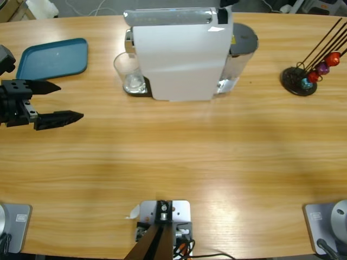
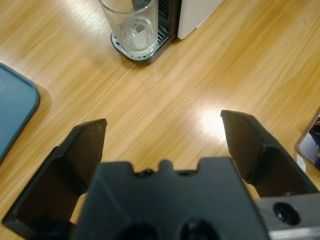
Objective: Pour coffee
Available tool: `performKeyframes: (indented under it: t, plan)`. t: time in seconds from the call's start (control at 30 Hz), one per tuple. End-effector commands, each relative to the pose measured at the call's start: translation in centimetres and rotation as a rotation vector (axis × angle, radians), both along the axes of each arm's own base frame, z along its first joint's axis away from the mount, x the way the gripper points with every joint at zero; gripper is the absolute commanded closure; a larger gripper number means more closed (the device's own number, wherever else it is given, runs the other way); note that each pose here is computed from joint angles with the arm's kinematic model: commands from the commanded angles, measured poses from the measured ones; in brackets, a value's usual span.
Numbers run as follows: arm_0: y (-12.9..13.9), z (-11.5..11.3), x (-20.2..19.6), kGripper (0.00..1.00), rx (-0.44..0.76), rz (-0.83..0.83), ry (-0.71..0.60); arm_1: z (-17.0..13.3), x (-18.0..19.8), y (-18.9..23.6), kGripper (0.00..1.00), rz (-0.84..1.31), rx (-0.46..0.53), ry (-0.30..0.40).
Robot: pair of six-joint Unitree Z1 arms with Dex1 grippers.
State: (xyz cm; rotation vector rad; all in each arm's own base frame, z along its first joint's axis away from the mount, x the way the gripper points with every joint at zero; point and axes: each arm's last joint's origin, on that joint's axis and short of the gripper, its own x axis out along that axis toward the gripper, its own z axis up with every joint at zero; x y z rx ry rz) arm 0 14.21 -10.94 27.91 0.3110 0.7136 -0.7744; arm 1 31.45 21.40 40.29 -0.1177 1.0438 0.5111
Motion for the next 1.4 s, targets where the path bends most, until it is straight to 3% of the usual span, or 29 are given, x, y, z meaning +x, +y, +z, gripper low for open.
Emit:
performKeyframes:
  t: [0.03, 0.47, 0.57, 0.67, 0.7, 0.73, 0.77, 0.83, 1.0, 1.13, 1.2, 1.4]
  plan:
    - [-0.2, -1.7, 0.1, 0.004, 0.029, -0.001, 0.052, -2.7, 0.8, 1.0, 1.000, 0.018, -0.053, 0.069]
    - [-0.2, -1.8, 0.0, 0.004, 0.032, 0.000, 0.054, -5.6, 0.4, 1.3, 1.000, 0.024, -0.132, 0.150]
    - [-0.2, -1.7, 0.0, 0.004, 0.029, 0.000, 0.050, -3.2, 0.0, 0.9, 1.000, 0.025, -0.106, 0.081]
    - [-0.3, -1.5, 0.2, 0.004, 0.015, 0.001, 0.032, 3.6, -2.8, -0.4, 1.000, 0.076, 0.002, -0.098]
    - [-0.4, -1.3, 0.3, 0.004, 0.007, 0.000, 0.023, 5.4, -4.1, -0.9, 0.737, 0.093, 0.038, -0.141]
    - [-0.4, -1.0, 0.3, 0.004, 0.001, 0.000, 0.014, 6.6, -5.5, -1.4, 0.253, 0.111, 0.057, -0.173]
    - [-0.5, -0.7, 0.4, 0.004, -0.006, 0.000, 0.005, 7.4, -6.8, -1.8, 0.057, 0.132, 0.063, -0.197]
    - [-0.4, -0.3, 0.3, 0.004, -0.020, 0.001, -0.009, 8.0, -9.0, -2.8, 0.000, 0.154, 0.070, -0.209]
    - [-0.1, 0.1, -0.4, 0.004, -0.053, -0.009, -0.015, 4.5, -13.8, -6.6, 0.000, 0.153, 0.048, -0.165]
    - [-0.1, 0.5, -0.3, 0.004, -0.076, -0.023, -0.018, -1.8, -17.6, -8.9, 0.000, 0.203, 0.167, -0.265]
    - [-0.2, 0.7, -0.2, 0.004, -0.101, -0.040, -0.014, -4.8, -18.8, -9.6, 0.000, 0.242, 0.173, -0.314]
    - [0.0, 0.5, 0.0, 0.004, -0.095, -0.031, -0.011, -10.4, -21.7, -12.0, 0.000, 0.298, 0.081, -0.243]
